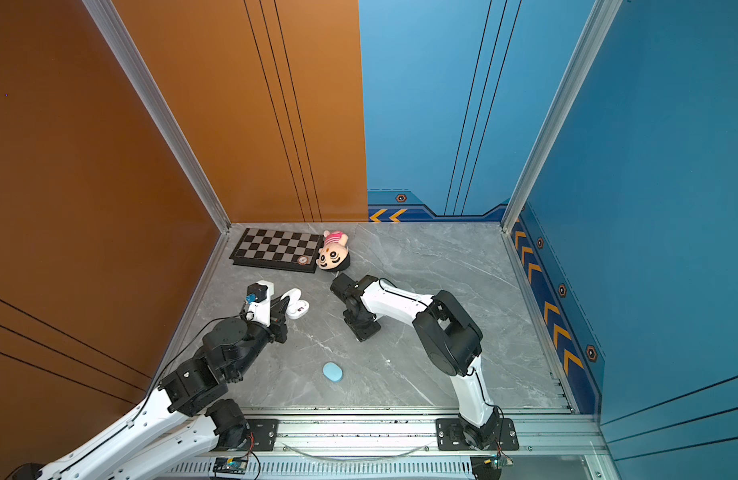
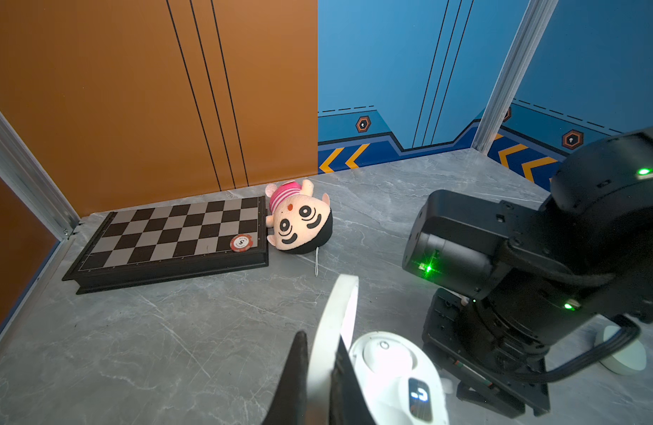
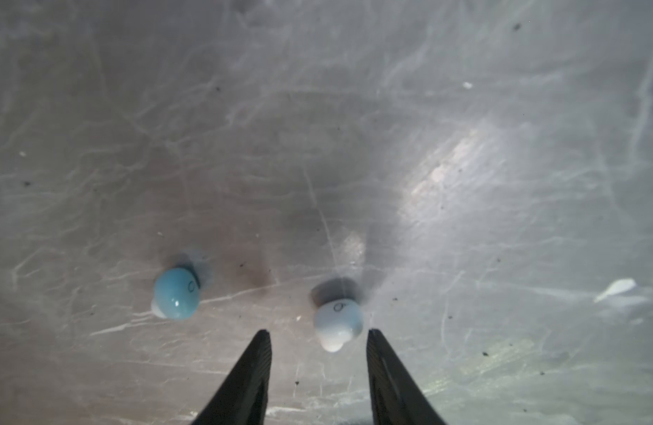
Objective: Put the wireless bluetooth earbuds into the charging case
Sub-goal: 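Move the right gripper to a second white earbud and close on it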
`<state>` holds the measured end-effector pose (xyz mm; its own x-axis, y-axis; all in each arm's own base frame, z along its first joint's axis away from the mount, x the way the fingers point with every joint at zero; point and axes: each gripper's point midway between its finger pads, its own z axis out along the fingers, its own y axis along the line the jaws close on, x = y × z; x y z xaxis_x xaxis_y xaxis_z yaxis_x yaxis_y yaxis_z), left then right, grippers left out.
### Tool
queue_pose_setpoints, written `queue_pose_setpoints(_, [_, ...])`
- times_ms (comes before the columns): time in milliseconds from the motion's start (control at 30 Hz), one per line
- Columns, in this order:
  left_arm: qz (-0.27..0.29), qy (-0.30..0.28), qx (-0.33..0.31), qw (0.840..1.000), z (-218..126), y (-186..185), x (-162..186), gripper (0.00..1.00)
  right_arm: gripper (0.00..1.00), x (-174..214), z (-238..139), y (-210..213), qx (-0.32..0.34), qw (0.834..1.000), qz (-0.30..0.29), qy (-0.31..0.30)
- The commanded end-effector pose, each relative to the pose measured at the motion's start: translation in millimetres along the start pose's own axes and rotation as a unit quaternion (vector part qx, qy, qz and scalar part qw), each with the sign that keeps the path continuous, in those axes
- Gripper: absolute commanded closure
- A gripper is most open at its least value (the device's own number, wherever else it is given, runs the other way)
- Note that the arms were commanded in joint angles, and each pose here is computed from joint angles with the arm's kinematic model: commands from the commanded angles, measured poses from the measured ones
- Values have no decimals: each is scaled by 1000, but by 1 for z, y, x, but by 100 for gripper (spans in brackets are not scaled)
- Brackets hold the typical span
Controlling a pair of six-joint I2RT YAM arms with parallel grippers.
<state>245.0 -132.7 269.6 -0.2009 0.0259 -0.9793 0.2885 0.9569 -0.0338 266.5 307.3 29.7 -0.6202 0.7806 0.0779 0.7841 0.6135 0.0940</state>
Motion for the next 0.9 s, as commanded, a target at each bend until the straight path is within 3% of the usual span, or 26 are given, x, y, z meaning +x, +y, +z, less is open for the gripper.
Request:
queue_pose_setpoints(0, [7,-6,-9,1000,-3,5,-5,100,56,-2,3,1,10,1000,7,-1])
queue_pose_setpoints(433, [7,-8,-12,1000,-6,6,-11,100,65,-20,25,-2,36,999,1,-24])
queue_pose_setpoints(867, [8,-7,-13,1000,-7,2,-12,100,74,-26,27,0,38,998,-45,-32])
